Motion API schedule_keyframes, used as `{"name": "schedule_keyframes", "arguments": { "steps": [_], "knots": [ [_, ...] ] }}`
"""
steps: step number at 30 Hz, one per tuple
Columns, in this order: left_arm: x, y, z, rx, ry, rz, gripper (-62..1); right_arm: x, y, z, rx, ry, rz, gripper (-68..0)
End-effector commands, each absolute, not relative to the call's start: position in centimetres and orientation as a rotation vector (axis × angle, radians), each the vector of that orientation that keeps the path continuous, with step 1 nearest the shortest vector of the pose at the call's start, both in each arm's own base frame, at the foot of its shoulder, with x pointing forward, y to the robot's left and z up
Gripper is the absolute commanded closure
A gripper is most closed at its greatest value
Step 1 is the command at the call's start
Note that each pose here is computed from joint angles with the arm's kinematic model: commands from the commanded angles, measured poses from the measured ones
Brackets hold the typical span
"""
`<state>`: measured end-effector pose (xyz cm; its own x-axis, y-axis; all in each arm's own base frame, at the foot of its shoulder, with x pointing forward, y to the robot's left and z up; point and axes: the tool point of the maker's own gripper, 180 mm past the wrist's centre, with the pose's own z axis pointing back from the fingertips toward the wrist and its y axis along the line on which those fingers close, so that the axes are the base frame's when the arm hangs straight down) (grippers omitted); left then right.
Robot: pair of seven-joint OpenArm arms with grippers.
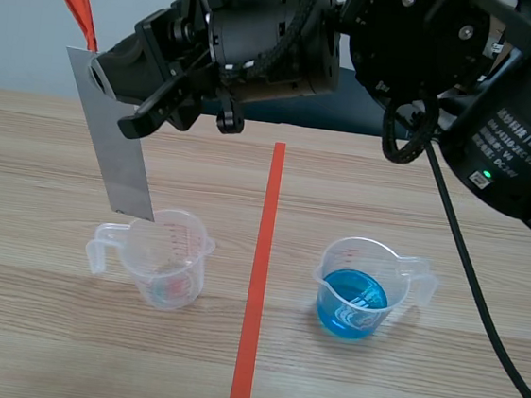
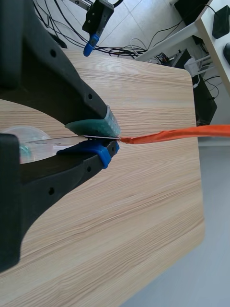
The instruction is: Do the redox reaction experiment. put the plate into the left beaker
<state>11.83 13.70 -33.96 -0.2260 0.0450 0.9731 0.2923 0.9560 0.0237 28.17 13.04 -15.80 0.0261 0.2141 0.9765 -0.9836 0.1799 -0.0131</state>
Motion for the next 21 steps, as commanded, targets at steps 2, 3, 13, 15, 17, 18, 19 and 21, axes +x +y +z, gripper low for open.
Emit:
{"name": "schedule_keyframes", "arguments": {
  "steps": [2,3,13,15,17,18,19,21],
  "knots": [
    [11.6,13.8,-32.8,-0.251,-1.848,-0.226,-62.3,28.5,13.1,-13.9,0.945,-1.183,1.163,-0.6],
    [11.6,13.8,-32.8,-0.251,-1.848,-0.226,-62.3,28.5,13.1,-13.9,0.945,-1.183,1.163,-0.6],
    [11.6,13.8,-32.8,-0.251,-1.848,-0.226,-62.3,27.9,13.1,-15.4,0.949,-1.156,1.142,-0.6],
    [11.6,13.8,-32.8,-0.251,-1.848,-0.226,-62.3,27.8,13.1,-15.6,0.958,-1.164,1.131,-0.6],
    [11.6,13.8,-32.8,-0.251,-1.848,-0.226,-62.3,27.7,13.1,-16.0,0.946,-1.169,1.132,-0.6],
    [11.6,13.8,-32.8,-0.251,-1.848,-0.226,-62.3,27.8,13.1,-16.1,0.940,-1.179,1.132,-0.6],
    [11.6,13.8,-32.8,-0.251,-1.848,-0.226,-62.3,27.8,13.0,-16.1,0.933,-1.187,1.136,-0.6],
    [11.6,13.8,-32.8,-0.251,-1.848,-0.226,-62.3,27.9,13.1,-15.8,0.930,-1.208,1.138,-0.6]
  ]
}}
